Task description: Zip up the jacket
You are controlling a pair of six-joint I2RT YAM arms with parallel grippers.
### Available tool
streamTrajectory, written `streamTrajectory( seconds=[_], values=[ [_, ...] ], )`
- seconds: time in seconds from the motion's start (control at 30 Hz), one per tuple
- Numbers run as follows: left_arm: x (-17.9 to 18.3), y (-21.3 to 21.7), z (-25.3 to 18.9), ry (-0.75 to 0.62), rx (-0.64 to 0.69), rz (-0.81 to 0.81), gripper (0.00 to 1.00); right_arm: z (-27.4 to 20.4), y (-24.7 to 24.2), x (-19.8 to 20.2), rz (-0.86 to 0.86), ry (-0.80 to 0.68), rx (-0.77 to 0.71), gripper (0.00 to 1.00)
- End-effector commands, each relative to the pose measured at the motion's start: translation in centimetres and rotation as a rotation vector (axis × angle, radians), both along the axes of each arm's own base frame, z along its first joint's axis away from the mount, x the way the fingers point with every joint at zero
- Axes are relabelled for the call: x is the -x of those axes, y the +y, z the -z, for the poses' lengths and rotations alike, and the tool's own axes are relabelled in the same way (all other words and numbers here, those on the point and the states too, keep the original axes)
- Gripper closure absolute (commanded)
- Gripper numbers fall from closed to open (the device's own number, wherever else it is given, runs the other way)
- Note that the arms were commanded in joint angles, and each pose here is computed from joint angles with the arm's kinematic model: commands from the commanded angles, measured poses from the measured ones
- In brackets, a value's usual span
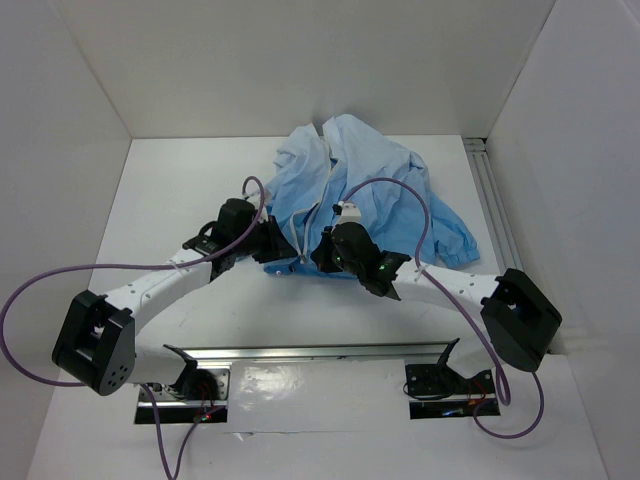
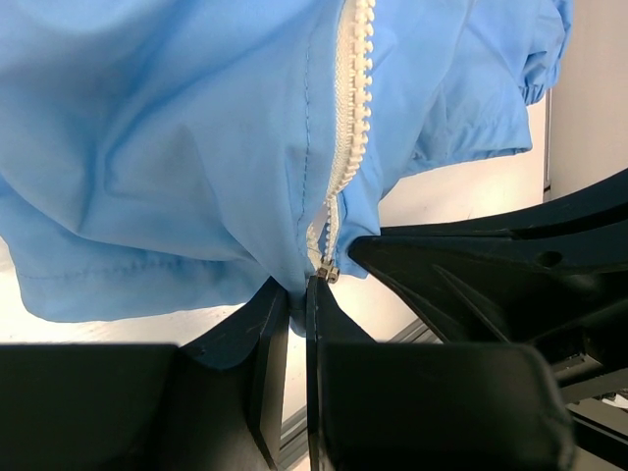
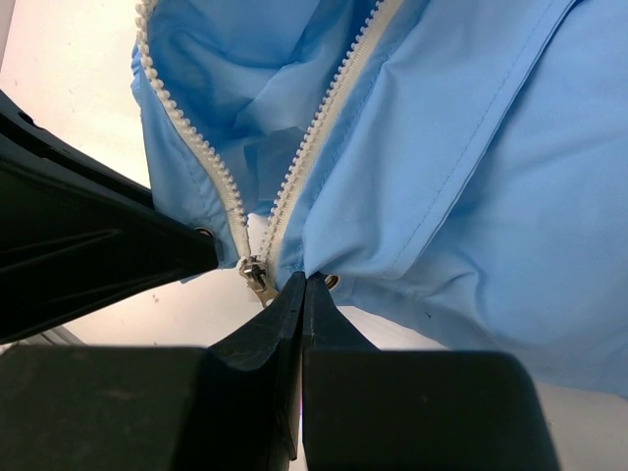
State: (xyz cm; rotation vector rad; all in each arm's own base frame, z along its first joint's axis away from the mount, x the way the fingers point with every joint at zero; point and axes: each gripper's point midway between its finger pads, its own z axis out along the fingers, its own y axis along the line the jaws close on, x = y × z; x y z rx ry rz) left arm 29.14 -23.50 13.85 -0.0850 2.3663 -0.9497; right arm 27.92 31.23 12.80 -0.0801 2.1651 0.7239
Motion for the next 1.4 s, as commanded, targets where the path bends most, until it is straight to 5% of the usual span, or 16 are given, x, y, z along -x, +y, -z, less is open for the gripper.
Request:
streamTrajectory(
  seconds=[0.0, 1.37],
  values=[
    [-0.4, -0.5, -0.8, -0.025, 0.039, 0.009, 1.0, -2.8, 0.8, -0.5, 0.014, -0.062, -0.078, 1.0],
    [0.6, -0.7, 0.2, -0.004, 0.037, 0.061, 1.0, -4.2, 1.3, -1.5, 0.031, -0.103, -0.099, 1.0]
  ],
)
